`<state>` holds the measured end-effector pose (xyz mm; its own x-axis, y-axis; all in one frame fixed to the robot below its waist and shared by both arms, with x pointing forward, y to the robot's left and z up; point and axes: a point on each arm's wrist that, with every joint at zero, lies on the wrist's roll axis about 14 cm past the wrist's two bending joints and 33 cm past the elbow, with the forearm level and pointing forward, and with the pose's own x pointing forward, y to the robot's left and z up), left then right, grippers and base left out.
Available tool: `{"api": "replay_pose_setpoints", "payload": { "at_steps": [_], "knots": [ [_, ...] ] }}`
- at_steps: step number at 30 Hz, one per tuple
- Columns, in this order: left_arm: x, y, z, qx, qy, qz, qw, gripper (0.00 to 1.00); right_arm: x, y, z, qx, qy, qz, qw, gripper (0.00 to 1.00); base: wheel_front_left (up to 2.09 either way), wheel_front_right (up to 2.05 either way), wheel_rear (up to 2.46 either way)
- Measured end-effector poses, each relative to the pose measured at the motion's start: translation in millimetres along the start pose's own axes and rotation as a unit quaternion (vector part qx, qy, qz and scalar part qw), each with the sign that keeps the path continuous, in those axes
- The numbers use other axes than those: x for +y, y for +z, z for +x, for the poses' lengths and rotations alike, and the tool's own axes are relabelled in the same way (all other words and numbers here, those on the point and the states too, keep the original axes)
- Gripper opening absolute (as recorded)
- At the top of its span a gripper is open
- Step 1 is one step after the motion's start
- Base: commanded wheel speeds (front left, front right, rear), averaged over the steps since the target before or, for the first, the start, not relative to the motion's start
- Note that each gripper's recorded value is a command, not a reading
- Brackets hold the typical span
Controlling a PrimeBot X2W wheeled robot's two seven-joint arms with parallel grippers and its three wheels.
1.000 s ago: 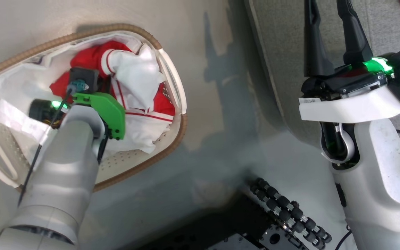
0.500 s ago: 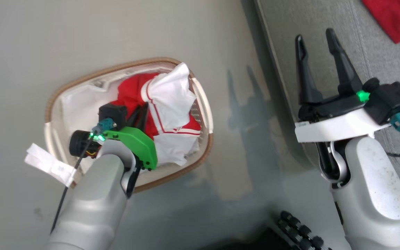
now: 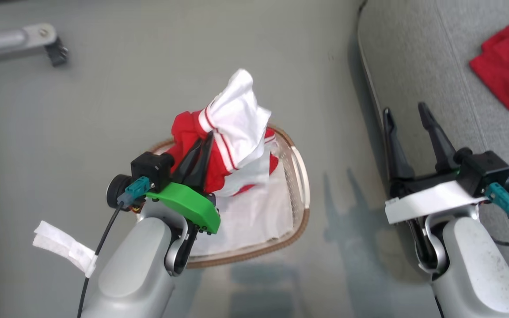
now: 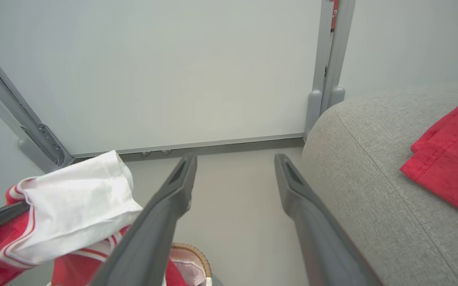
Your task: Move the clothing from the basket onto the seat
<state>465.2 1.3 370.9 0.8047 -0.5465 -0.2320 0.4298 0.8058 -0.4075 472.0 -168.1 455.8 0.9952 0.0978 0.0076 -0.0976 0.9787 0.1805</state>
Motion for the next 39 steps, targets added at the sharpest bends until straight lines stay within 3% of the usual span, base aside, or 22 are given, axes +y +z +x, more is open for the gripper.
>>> {"api": "replay_pose_setpoints", "payload": {
  "at_steps": [9,17,22,26,30,36,39],
  "knots": [
    [-32,98,-37,-0.129,-0.026,0.055,0.990,0.00,30,20,-24,-0.014,0.031,0.006,0.999,1.00,0.00,0.00,0.00],
    [-69,179,-76,-0.246,-0.054,0.097,0.963,0.00,49,30,-42,-0.021,0.051,0.008,0.998,1.00,0.00,0.00,0.00],
    [-89,210,-98,-0.296,-0.070,0.118,0.945,0.00,63,32,-48,-0.022,0.069,0.009,0.997,1.00,0.00,0.00,0.00],
    [-97,217,-107,-0.310,-0.076,0.121,0.940,0.00,85,34,-47,-0.024,0.104,0.006,0.994,1.00,0.00,0.00,0.00],
    [-104,218,-114,-0.316,-0.084,0.119,0.937,0.00,124,46,-40,-0.040,0.193,-0.035,0.980,1.00,0.00,0.00,0.00],
    [-107,208,-118,-0.307,-0.087,0.103,0.942,0.00,172,64,-26,-0.058,0.324,-0.109,0.938,1.00,0.00,0.00,0.00],
    [-111,202,-118,-0.300,-0.093,0.095,0.945,0.00,188,70,-19,-0.061,0.365,-0.140,0.918,1.00,0.00,0.00,0.00]
  ]
}}
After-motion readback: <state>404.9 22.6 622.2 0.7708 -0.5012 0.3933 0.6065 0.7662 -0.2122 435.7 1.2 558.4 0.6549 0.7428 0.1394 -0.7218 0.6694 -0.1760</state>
